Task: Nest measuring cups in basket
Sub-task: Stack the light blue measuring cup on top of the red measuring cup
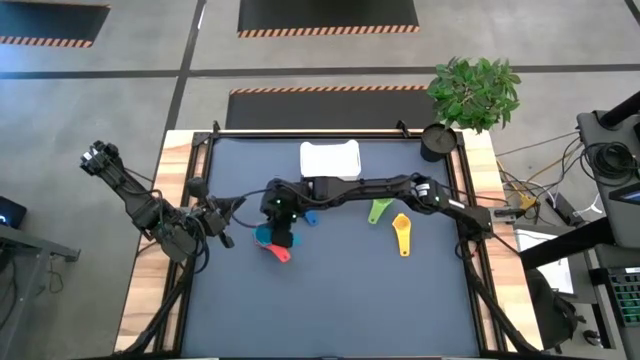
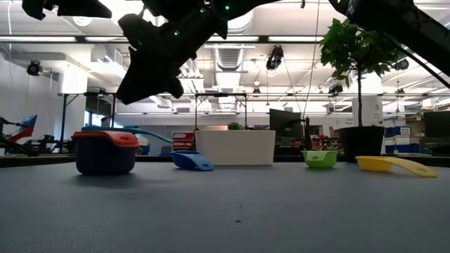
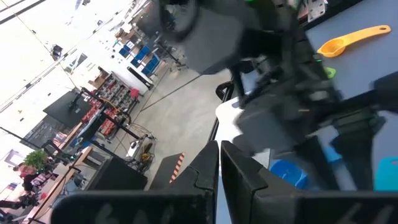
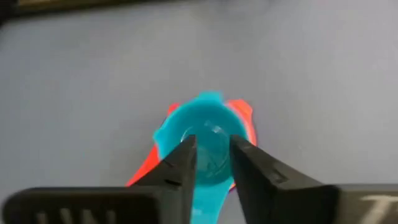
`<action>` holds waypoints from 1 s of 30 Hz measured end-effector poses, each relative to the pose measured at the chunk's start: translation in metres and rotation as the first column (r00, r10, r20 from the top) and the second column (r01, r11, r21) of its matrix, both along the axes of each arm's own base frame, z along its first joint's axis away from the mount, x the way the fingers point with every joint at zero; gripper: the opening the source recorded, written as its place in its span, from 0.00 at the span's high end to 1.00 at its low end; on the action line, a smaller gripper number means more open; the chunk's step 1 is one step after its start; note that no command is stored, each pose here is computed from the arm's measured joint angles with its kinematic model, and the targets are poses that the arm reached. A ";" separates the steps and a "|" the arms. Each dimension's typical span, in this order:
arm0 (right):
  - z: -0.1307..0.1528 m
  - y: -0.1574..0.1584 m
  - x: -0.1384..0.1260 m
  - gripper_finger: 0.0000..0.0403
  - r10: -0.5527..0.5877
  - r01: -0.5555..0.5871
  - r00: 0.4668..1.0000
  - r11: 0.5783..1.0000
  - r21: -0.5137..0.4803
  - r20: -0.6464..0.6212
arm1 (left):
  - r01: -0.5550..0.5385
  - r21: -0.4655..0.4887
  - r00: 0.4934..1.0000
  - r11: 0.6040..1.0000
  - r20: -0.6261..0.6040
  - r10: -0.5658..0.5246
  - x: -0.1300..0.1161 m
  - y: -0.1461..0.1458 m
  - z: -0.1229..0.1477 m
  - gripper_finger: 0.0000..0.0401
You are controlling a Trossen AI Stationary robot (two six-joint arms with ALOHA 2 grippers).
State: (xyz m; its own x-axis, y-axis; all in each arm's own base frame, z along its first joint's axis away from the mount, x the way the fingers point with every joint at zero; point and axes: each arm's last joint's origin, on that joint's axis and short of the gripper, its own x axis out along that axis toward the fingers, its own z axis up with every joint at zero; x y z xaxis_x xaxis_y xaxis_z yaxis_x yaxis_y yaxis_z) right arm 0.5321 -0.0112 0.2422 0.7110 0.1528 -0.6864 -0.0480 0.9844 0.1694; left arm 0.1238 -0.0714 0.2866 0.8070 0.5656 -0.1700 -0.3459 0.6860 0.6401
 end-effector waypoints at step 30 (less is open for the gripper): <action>-0.004 0.005 -0.039 0.98 0.012 -0.090 0.945 0.970 -0.225 -0.326 | 0.206 -0.289 0.978 0.935 0.017 -0.210 0.017 -0.023 0.007 1.00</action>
